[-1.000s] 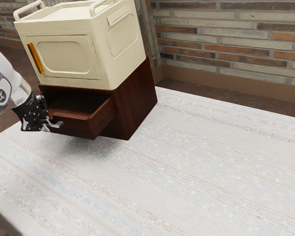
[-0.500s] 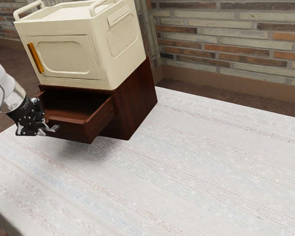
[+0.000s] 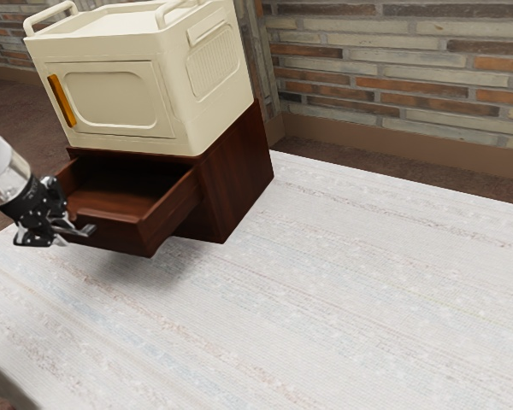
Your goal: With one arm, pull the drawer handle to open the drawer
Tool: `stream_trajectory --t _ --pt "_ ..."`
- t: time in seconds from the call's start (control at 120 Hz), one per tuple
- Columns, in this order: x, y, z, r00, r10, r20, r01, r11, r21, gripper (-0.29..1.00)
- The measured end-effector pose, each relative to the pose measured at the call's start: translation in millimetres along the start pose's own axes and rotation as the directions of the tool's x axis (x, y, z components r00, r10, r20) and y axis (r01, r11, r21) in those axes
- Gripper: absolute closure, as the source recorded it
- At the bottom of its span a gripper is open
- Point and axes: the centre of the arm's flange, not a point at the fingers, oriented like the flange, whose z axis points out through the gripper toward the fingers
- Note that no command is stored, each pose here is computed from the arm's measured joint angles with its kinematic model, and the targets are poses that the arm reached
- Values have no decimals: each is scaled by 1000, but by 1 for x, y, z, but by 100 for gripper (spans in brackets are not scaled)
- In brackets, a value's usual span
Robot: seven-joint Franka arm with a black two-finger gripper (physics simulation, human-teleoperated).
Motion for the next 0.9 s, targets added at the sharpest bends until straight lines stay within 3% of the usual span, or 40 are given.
stream_trajectory --t 0.9 --pt "9 -22 -17 1000 2 -15 -3 1000 -28 56"
